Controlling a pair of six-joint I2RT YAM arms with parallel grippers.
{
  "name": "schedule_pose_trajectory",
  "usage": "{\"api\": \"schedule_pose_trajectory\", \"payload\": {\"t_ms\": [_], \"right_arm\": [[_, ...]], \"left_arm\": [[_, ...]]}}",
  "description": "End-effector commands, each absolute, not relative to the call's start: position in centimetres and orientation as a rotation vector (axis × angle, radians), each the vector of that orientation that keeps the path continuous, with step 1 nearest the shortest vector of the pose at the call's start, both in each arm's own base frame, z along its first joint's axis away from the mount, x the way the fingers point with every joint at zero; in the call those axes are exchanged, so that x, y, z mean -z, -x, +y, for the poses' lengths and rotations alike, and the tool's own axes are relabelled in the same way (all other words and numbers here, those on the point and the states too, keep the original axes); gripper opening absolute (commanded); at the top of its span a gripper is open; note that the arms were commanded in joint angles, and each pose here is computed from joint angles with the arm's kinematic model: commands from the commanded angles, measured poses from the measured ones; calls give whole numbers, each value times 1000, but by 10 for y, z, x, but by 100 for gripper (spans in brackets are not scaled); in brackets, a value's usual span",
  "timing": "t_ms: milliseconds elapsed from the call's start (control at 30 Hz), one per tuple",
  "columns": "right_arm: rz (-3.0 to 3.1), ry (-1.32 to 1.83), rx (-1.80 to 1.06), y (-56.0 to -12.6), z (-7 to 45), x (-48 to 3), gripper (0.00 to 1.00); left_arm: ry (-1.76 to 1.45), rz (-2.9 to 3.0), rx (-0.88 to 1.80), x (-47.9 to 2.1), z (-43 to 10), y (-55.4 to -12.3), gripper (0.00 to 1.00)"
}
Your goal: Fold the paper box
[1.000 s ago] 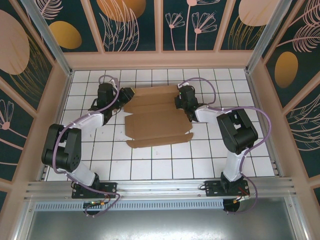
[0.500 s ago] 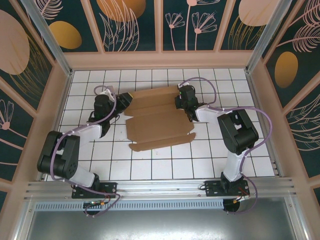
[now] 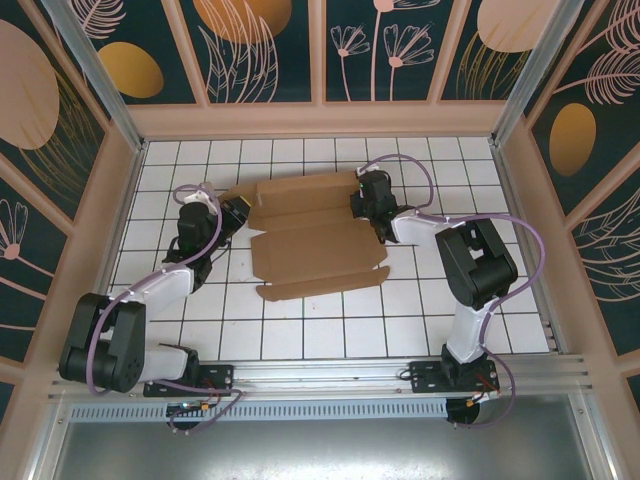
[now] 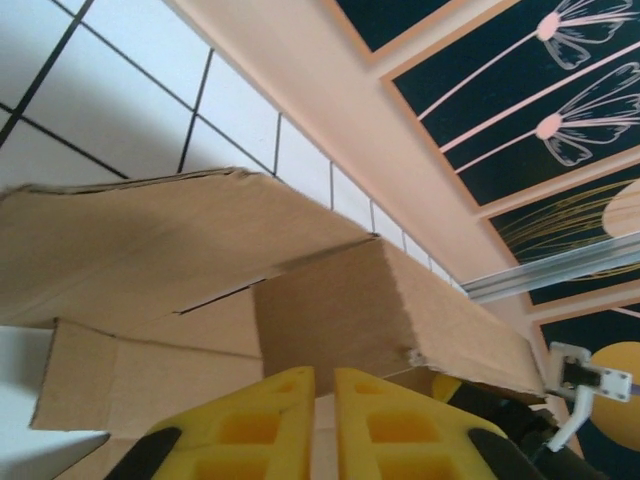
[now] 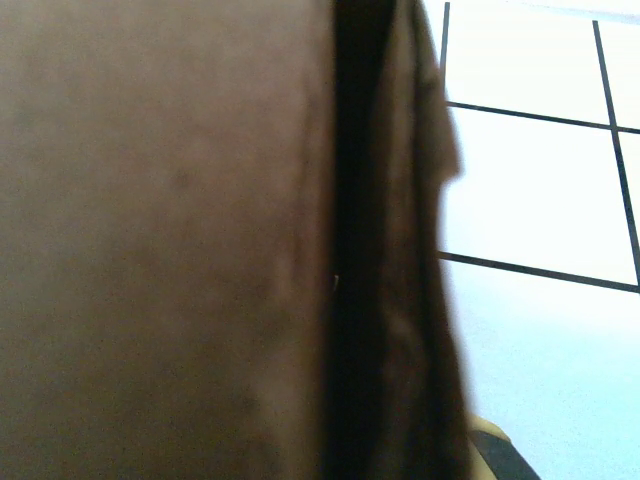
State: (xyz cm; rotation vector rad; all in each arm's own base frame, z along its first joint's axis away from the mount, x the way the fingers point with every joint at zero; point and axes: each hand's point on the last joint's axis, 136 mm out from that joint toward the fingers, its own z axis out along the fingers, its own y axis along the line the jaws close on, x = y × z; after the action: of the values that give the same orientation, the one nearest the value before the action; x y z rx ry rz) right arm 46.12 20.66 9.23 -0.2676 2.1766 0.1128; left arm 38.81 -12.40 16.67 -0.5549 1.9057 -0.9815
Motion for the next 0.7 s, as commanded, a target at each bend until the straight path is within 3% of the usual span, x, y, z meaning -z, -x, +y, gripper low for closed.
{"api": "schedule_pose_trajectory", "payload": {"t_ms": [0,167,367,667], "right_arm": [[2271,261,-100,-445,196,-71,0],[2275,275,-101,-443,197,-70,0],[2277,283,-109,-443,200,-70,0],[2277,309,-134,-442,208,-70,0]], "left_arm": [[626,2029,877,-125,-114,-387,11],[657,2143,839,-88,-118,-392,19],[666,2210,818,-64,-121,-401,38],[619,2210,801,-64,-125,-417,45]]}}
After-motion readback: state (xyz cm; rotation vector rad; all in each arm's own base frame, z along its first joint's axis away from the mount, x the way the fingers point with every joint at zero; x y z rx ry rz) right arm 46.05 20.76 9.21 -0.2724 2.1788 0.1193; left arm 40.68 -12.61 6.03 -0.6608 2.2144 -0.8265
